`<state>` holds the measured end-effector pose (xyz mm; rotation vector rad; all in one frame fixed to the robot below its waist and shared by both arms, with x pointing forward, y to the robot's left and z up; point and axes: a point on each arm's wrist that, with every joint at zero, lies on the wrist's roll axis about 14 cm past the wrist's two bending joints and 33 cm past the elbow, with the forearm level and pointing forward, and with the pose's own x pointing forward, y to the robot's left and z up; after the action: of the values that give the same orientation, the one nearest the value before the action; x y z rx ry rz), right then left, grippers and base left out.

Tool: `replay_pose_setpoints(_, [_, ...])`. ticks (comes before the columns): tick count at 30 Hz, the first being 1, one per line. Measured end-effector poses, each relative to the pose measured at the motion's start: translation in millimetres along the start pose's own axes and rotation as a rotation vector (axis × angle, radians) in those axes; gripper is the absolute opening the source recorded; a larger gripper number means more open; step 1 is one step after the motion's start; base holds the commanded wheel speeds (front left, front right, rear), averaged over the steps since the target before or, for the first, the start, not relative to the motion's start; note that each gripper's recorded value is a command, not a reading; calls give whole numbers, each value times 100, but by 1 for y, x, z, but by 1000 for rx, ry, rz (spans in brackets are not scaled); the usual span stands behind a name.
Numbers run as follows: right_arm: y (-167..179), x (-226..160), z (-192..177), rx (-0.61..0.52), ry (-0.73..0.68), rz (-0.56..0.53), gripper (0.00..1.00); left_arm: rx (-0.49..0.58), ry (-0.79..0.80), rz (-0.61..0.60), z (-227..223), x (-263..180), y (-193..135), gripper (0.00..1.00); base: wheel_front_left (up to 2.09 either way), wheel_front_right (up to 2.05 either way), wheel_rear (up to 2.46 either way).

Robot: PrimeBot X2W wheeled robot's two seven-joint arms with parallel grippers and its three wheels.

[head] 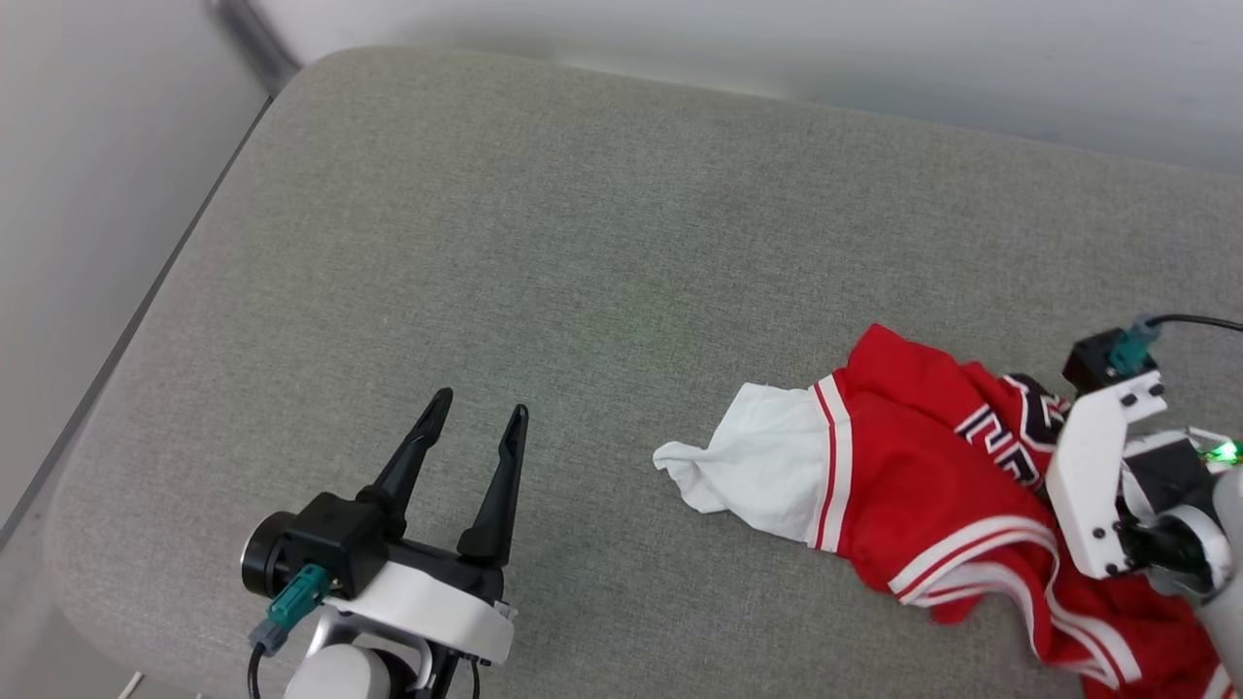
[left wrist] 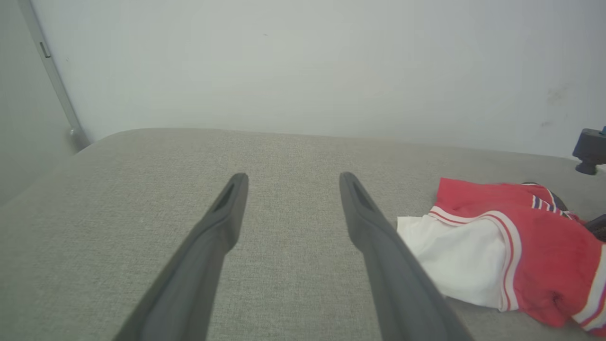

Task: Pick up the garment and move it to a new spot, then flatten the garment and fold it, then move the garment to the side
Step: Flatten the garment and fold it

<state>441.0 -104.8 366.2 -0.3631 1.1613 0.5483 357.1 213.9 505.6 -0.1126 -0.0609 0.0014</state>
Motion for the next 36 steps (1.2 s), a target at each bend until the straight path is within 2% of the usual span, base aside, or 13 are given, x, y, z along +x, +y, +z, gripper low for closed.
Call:
replay_pose_setpoints(4, [-4,-12,36,-23,-148,-28,0,3,-18,-2,6,0,1,100,0,0,0])
replay_pose_setpoints(8, [-18,-37,85,-67,-329,-96,0,3,-33,-6,11,-1,-1,100,0,0,0])
replay_pose_setpoints(11, [-25,-47,107,-114,-410,-143,0,3,-37,-6,12,-1,-1,100,0,0,0])
replay_pose_setpoints(14, [-29,-45,114,-156,-429,-176,0,6,-42,-1,14,-3,1,100,0,0,0])
replay_pose_setpoints(17, [-26,-30,103,-183,-388,-174,0,8,-46,6,16,-4,3,100,0,0,0])
replay_pose_setpoints(18, [-24,-25,99,-178,-384,-167,85,8,-47,8,16,-5,3,100,0,0,0])
replay_pose_setpoints(19, [-23,-22,96,-163,-379,-159,100,8,-48,9,16,-5,4,100,0,0,0])
replay_pose_setpoints(22, [-18,-17,93,-157,-400,-144,100,7,-51,11,17,-7,4,100,0,0,0])
replay_pose_setpoints(27, [-13,-32,104,-102,-532,-117,100,14,-68,1,23,-7,4,100,0,0,0])
replay_pose_setpoints(36, [-37,-111,126,9,-895,-151,100,8,-141,-53,43,2,-12,100,0,0,0])
